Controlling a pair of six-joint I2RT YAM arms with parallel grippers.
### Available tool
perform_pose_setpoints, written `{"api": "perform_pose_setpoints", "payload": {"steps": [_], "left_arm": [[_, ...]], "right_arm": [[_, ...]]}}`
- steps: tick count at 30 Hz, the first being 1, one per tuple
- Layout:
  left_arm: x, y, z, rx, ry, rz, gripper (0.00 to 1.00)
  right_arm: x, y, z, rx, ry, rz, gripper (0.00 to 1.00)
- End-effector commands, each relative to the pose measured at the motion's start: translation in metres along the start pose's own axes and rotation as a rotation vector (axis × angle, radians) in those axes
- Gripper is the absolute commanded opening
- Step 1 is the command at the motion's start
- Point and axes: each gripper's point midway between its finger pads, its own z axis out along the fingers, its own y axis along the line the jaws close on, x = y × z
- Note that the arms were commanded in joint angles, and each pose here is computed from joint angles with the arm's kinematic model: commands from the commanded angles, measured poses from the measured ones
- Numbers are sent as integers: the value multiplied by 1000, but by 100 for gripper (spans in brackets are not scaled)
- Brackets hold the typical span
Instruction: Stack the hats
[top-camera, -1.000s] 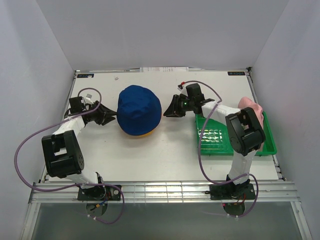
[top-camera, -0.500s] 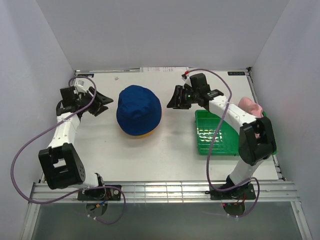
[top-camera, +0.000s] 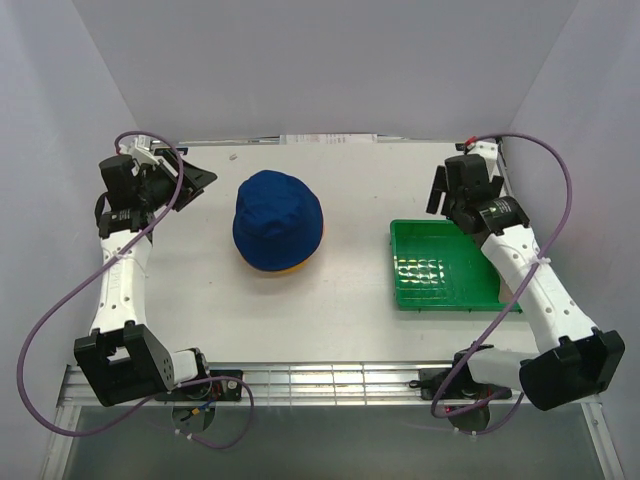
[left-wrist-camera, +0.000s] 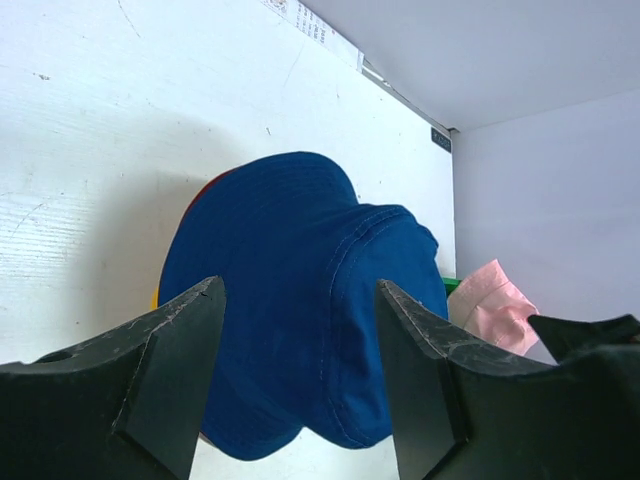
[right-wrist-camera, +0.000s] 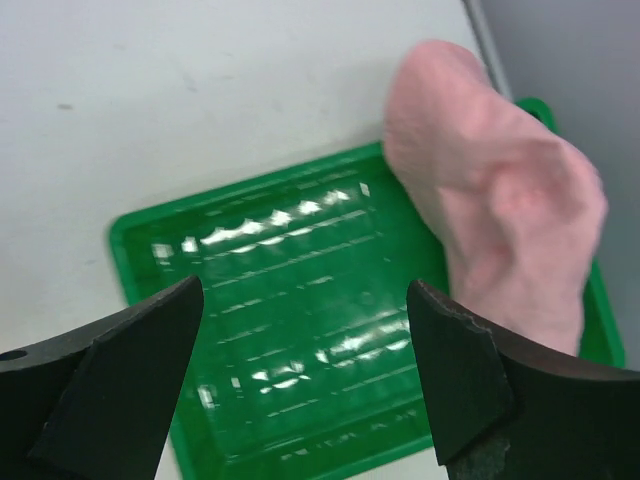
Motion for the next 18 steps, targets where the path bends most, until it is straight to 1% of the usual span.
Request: {"api": "perform_pose_setpoints", "payload": {"steps": [1,5,8,13,16,18], "left_arm": [[3,-13,-5,35,2,37,71],[9,-9,-1,30,17,38,71],[14,-8,4,34,37,39,71],[19,-10,8,38,54,45,71],[20,-10,8,36,57,46,71],[21,-9,9,35,61,41,71]], "right_arm": [[29,-72,14,294,84,-61,88],[36,-100,18,403,114,-47,91],[32,-107,14,439,91,-3,92],[31,-118,13,497,84,-4,94],[30,-127,11,546,71,4,98],[29,-129,11,558,68,16,98]]}}
